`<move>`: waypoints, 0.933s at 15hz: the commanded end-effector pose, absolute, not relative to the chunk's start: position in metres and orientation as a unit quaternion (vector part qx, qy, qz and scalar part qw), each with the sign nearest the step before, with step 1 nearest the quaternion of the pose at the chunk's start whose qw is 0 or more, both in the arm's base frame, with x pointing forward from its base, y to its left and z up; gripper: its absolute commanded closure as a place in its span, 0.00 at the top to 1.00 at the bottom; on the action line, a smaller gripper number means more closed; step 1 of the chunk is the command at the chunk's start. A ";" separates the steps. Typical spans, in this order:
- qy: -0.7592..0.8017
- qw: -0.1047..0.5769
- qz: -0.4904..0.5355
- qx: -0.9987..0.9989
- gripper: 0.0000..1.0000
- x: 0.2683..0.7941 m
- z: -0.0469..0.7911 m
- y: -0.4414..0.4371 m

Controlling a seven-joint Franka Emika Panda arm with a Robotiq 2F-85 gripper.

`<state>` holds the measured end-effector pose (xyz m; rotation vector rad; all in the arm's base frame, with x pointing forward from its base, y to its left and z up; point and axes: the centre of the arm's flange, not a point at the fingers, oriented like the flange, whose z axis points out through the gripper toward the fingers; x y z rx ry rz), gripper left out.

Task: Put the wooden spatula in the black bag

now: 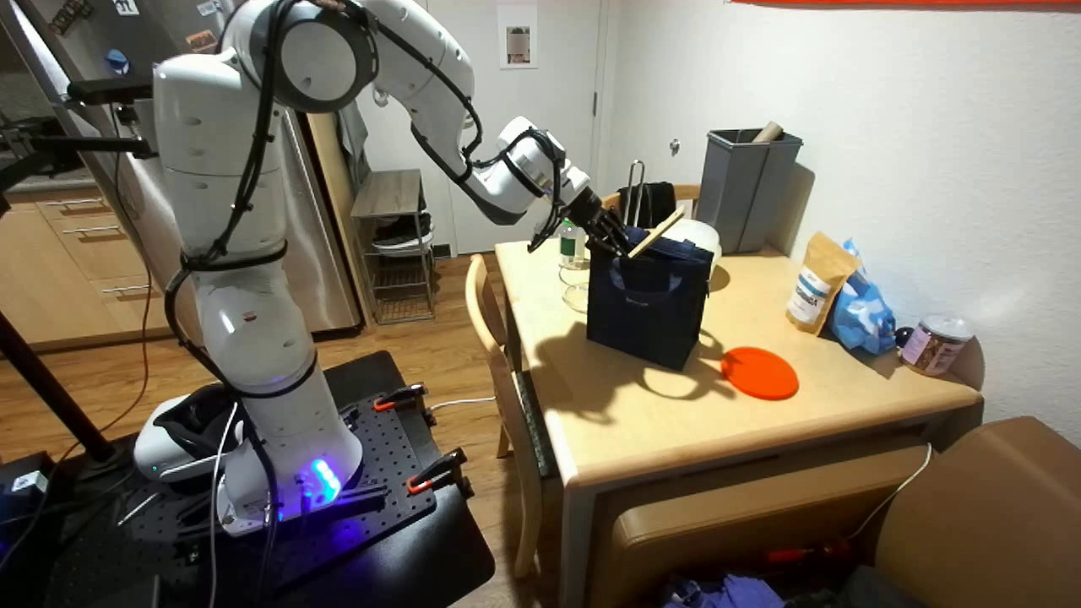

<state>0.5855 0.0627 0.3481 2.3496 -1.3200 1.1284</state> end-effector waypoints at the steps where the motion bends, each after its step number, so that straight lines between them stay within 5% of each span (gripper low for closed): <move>1: -0.440 0.116 0.388 0.801 0.71 0.586 0.352 0.066; 5: -0.441 0.112 0.393 0.799 0.99 0.585 0.361 0.065; 14: -0.438 0.080 0.430 0.785 1.00 0.572 0.438 0.074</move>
